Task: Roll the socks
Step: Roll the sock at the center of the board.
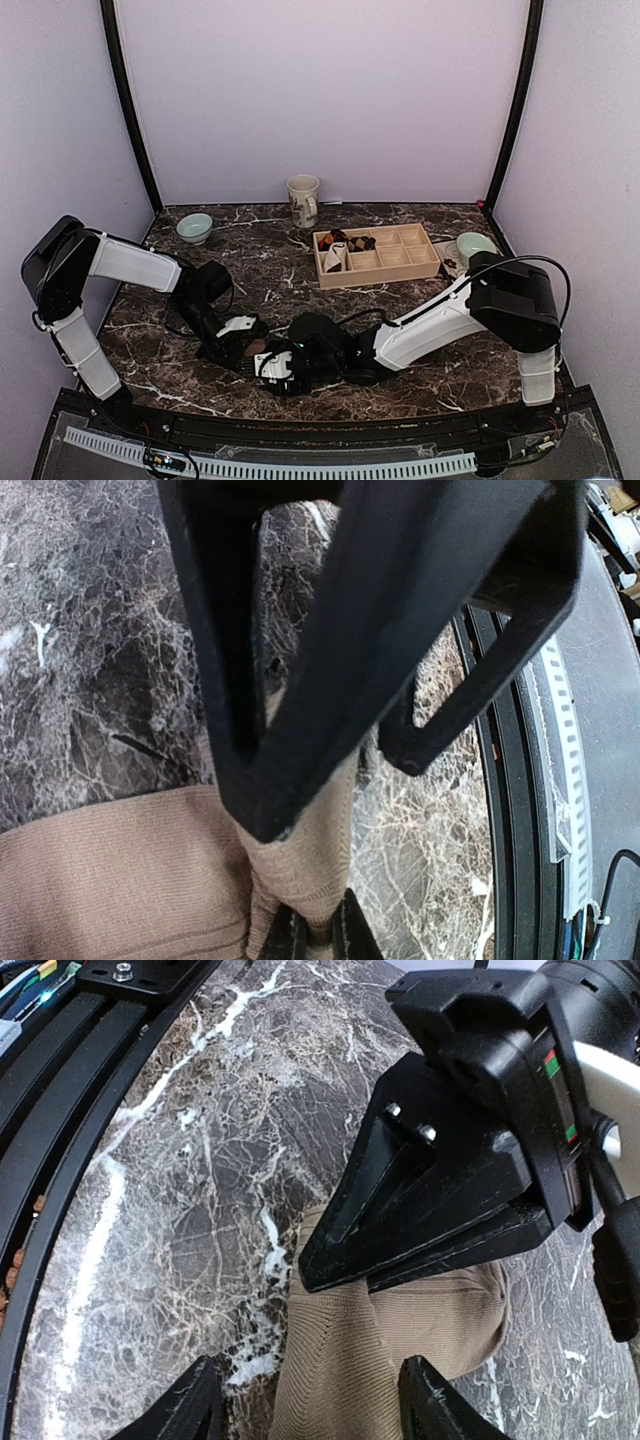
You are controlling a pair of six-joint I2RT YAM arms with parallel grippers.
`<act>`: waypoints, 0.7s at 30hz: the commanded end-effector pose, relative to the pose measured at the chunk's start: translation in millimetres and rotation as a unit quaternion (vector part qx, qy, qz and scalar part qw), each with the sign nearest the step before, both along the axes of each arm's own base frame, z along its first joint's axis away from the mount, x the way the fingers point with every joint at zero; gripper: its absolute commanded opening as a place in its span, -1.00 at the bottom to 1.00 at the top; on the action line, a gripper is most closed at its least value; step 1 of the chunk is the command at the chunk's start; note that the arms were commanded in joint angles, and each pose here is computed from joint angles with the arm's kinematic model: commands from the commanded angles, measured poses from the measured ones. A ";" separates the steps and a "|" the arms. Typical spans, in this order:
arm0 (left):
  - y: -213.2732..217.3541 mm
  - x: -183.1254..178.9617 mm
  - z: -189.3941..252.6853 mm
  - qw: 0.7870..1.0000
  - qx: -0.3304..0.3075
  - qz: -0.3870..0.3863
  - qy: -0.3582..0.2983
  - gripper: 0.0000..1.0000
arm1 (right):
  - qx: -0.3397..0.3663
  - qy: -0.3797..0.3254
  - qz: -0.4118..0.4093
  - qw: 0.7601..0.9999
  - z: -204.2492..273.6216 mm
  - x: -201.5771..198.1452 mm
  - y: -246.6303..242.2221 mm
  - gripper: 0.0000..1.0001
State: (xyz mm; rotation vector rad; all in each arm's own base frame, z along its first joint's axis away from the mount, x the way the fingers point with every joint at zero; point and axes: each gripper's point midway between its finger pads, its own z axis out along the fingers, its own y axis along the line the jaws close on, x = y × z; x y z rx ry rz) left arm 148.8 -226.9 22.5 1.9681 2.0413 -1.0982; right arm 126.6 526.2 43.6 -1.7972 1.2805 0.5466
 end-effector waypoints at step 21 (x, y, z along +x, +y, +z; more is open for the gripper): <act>35.8 17.1 9.7 0.993 0.090 0.078 0.003 -0.27 | -0.078 0.088 0.006 0.993 -53.0 -2.9 -4.3 -0.90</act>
